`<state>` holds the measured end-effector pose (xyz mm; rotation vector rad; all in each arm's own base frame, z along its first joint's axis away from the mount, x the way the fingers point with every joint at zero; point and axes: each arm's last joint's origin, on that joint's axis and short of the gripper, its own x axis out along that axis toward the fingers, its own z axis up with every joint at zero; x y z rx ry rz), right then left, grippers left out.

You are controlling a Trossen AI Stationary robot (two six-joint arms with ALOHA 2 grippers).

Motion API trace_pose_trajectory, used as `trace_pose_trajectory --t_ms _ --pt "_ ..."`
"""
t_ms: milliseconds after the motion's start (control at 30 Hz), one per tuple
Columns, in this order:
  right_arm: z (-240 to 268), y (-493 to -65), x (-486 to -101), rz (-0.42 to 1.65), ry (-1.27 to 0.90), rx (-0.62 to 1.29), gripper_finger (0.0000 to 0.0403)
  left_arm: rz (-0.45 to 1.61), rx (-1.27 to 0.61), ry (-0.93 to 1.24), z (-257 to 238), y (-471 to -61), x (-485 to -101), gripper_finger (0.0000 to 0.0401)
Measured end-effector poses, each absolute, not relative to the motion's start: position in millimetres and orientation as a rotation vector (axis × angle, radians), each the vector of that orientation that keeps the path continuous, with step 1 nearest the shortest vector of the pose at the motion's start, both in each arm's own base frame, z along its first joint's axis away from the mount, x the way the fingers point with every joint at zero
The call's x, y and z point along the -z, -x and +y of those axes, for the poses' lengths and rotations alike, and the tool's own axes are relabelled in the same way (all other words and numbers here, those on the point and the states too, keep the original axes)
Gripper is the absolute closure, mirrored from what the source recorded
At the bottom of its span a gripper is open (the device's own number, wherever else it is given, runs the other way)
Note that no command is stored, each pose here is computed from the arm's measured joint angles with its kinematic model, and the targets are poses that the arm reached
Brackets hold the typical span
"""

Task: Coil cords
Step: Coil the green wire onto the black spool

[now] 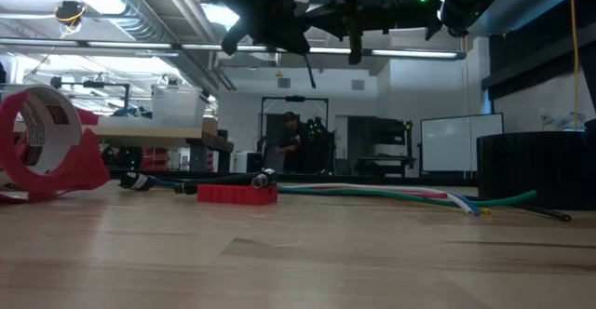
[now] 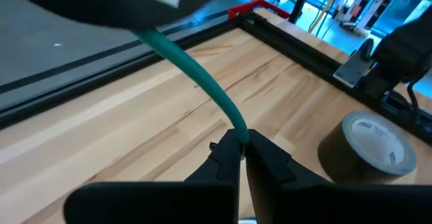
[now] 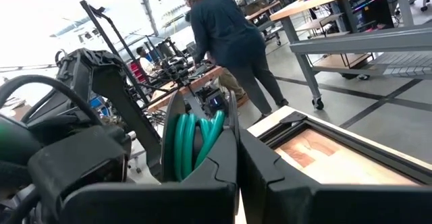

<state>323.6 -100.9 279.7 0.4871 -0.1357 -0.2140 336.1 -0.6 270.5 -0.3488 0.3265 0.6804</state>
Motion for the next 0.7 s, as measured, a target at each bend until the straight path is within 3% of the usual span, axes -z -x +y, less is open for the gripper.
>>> trace_pose_trajectory --t_ms 700 --pt "-100.9 -323.9 -273.8 -0.077 -0.499 0.229 0.0402 0.178 -0.649 0.463 3.1 -342.1 -282.3 0.0401"
